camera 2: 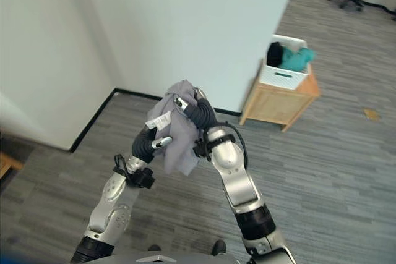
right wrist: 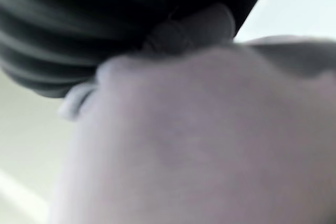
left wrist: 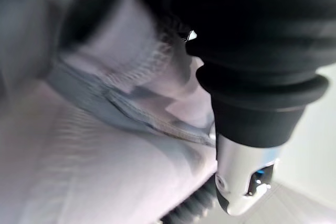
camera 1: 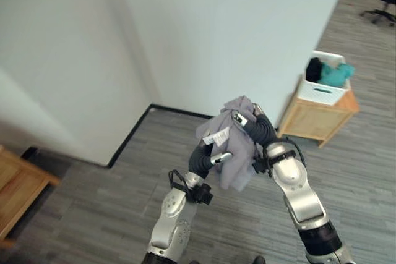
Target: Pick up bed clothes into laundry basket.
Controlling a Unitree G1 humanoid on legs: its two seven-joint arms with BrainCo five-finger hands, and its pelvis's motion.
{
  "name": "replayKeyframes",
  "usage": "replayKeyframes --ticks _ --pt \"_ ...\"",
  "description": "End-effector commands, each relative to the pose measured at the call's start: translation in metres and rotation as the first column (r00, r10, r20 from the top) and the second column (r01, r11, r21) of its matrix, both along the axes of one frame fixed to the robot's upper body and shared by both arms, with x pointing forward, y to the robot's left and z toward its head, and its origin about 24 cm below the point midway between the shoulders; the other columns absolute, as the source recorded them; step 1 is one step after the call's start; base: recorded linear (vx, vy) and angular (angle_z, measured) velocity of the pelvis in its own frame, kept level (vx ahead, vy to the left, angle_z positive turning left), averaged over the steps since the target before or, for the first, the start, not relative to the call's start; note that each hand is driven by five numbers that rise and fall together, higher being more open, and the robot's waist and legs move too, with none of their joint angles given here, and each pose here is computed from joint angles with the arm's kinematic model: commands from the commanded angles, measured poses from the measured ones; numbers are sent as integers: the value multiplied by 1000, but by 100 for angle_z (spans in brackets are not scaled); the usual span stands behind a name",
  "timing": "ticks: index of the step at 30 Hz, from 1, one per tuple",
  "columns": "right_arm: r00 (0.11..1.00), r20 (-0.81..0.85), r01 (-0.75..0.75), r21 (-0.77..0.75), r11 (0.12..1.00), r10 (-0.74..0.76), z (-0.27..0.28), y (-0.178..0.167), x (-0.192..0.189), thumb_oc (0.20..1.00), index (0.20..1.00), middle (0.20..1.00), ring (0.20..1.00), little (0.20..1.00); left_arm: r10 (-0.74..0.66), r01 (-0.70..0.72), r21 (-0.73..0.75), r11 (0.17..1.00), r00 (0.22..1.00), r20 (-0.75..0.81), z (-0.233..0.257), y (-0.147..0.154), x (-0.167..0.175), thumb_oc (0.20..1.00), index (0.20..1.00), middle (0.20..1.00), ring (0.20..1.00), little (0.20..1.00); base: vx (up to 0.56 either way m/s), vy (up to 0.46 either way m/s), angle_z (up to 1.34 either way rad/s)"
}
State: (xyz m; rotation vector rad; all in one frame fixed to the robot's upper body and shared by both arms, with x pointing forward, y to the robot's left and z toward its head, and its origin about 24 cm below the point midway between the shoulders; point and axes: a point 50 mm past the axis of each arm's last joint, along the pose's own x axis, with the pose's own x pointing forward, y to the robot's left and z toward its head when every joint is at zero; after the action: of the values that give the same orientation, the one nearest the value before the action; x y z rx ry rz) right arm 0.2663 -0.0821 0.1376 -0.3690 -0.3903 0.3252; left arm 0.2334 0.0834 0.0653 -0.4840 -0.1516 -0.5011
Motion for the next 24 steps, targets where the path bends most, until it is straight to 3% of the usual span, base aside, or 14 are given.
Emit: replayKeyframes --ticks 1,7,9,10,13,21,24 --pt "974 225 -35 37 999 26 44 3 2 200 200 200 200 200 -77 89 -73 993 986 149 31 -29 19 1000 1000 1000 1000 1000 125 -5 -50" --pt "977 210 24 -3 1000 -23 39 -13 5 200 200 200 200 200 -218 227 -153 962 973 73 23 -73 16 1000 1000 1000 1000 1000 183 -60 -58" --pt "978 204 41 -5 999 -39 38 -17 6 200 200 200 200 200 -219 223 -193 956 975 42 20 -80 16 558 558 558 558 558 254 -84 -47" --pt "978 203 42 -9 999 -39 38 -18 6 200 200 200 200 200 -220 223 -197 955 975 42 21 -81 16 200 200 200 200 200 288 -158 -66" --pt "968 247 59 -34 998 -49 50 -25 9 200 200 200 200 200 -259 267 -201 942 964 66 28 -104 16 200 200 200 200 200 87 -157 -53" --pt "960 272 98 -125 987 -61 50 -39 18 200 200 200 200 200 -233 242 -194 951 970 68 23 -113 17 200 200 200 200 200 208 96 -89" --pt "951 265 194 -106 975 -160 46 -59 14 200 200 200 200 200 -321 329 -162 930 944 75 20 -128 8 200 200 200 200 200 400 74 -105"
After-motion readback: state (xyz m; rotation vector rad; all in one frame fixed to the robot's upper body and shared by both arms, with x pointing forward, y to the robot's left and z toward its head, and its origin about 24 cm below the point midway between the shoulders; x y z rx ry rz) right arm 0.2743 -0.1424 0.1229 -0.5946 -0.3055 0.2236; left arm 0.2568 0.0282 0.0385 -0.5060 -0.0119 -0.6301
